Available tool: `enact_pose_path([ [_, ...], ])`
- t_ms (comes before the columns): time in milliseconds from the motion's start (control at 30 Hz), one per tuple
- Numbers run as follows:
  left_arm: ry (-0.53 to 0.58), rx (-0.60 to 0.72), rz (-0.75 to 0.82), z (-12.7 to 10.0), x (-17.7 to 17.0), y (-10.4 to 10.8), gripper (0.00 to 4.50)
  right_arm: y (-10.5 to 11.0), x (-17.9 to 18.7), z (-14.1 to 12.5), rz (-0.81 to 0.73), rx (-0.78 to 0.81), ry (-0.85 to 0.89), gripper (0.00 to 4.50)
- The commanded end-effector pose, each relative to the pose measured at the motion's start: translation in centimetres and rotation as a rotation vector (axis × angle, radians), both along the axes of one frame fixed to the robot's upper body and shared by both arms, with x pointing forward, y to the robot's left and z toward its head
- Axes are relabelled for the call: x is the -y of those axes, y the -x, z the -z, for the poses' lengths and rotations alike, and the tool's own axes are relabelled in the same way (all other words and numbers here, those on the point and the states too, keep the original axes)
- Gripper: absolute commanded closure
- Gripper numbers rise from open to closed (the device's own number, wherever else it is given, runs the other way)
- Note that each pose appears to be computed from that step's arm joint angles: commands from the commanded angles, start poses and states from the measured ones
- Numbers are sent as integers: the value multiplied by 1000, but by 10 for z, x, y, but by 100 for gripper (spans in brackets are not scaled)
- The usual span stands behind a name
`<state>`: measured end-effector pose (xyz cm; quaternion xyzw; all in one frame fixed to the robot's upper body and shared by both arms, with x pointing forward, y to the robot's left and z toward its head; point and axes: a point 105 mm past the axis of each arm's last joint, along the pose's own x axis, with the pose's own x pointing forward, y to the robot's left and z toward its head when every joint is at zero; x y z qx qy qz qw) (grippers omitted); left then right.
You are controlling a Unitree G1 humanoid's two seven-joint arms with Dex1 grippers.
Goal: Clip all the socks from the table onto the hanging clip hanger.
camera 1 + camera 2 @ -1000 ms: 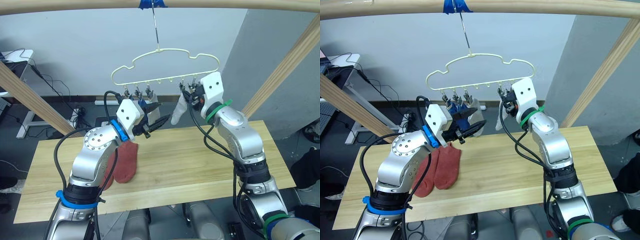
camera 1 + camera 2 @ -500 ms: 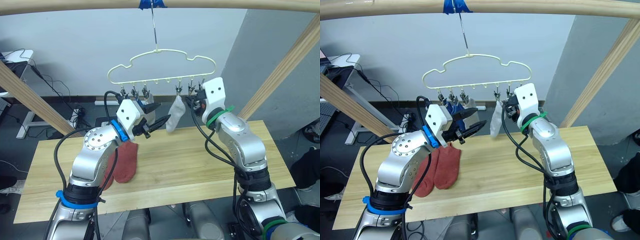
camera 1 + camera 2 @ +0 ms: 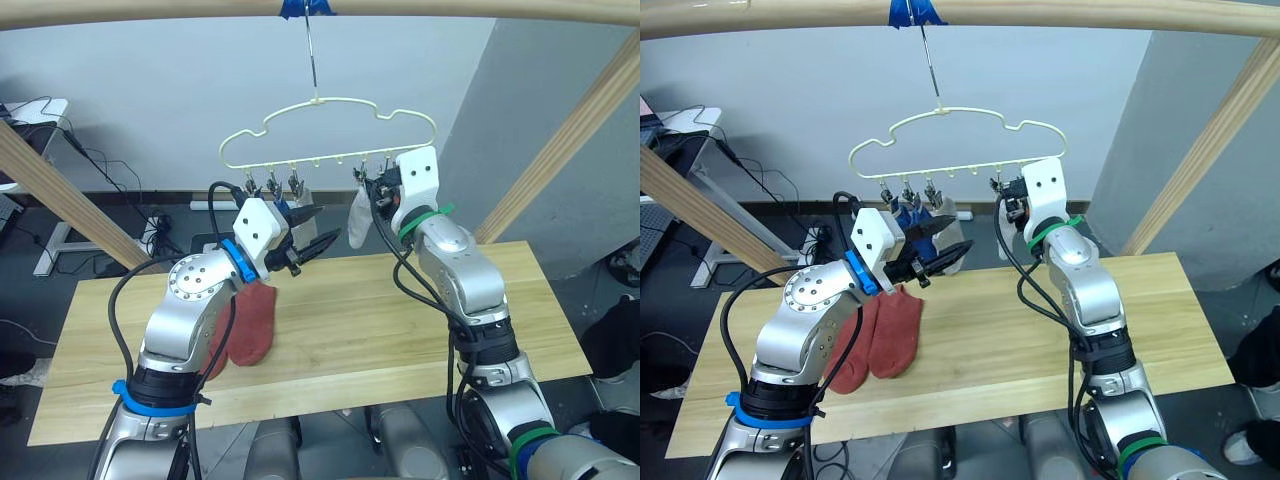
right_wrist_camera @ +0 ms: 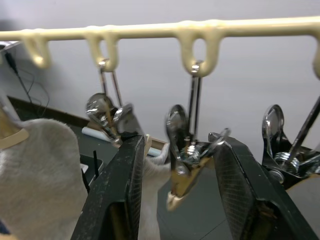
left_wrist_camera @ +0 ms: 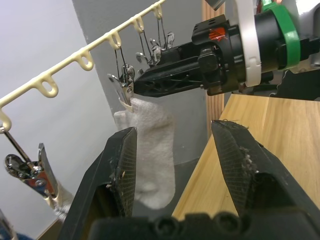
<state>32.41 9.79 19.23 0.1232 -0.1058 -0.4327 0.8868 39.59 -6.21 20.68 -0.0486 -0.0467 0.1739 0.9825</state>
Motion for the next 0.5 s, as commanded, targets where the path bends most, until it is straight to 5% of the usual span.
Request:
enact_pose_path([
  [33,11,54,6,-12,1,2,191,-1,3,-21,42,70,-34,237],
  [500,15,58,3,-12,2,1,191,8,-1,-31,143,49,-188,237],
])
